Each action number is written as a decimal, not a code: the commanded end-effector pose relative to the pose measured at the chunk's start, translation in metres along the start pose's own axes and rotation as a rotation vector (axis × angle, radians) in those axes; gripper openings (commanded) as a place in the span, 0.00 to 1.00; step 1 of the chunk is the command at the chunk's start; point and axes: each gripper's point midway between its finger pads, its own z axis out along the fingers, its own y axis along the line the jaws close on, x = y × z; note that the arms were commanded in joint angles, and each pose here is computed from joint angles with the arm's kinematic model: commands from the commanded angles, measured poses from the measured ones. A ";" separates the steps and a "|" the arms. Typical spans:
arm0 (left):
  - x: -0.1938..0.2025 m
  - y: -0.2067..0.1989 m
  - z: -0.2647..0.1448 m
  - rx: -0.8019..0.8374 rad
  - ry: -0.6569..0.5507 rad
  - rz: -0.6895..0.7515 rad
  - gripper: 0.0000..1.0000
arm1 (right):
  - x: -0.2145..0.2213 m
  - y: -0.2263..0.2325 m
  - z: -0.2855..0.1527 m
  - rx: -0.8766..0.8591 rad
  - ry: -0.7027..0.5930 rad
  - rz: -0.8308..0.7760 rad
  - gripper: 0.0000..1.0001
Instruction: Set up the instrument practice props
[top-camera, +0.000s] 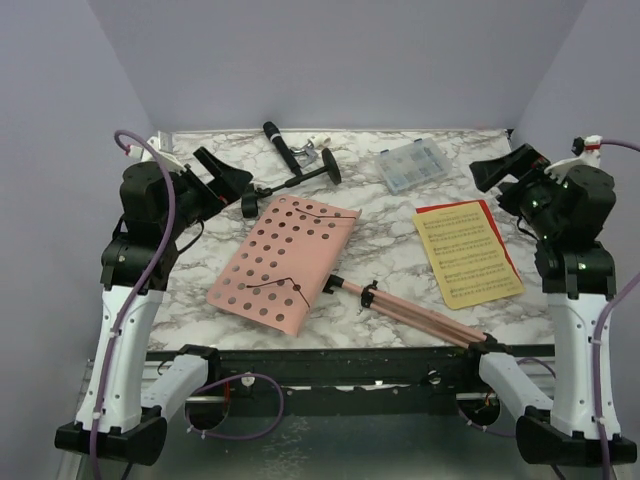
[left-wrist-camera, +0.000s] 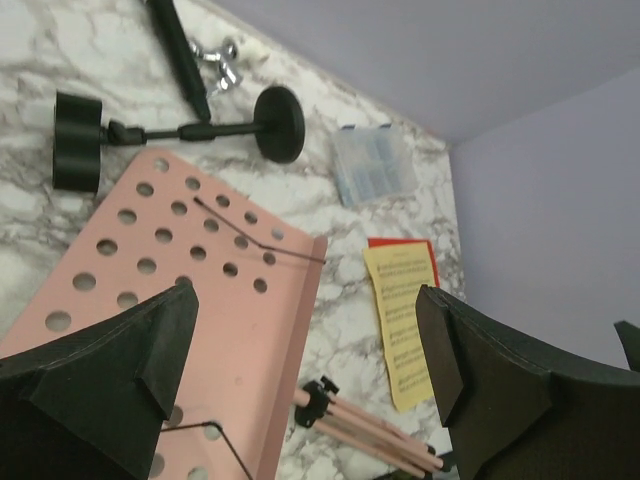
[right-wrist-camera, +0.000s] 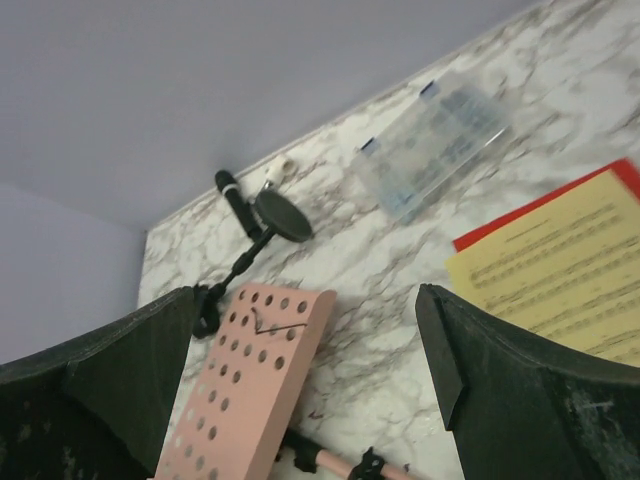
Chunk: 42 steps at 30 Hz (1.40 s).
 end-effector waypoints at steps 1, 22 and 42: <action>0.058 0.023 0.005 -0.021 0.216 -0.061 0.99 | 0.060 0.008 0.027 -0.086 0.241 0.230 1.00; 0.118 0.063 -0.001 -0.101 0.395 -0.100 0.99 | 0.306 0.056 0.069 -0.120 0.875 0.618 0.97; 0.153 0.069 -0.006 -0.088 0.506 -0.214 0.99 | 0.418 0.096 0.077 -0.335 1.080 0.608 0.81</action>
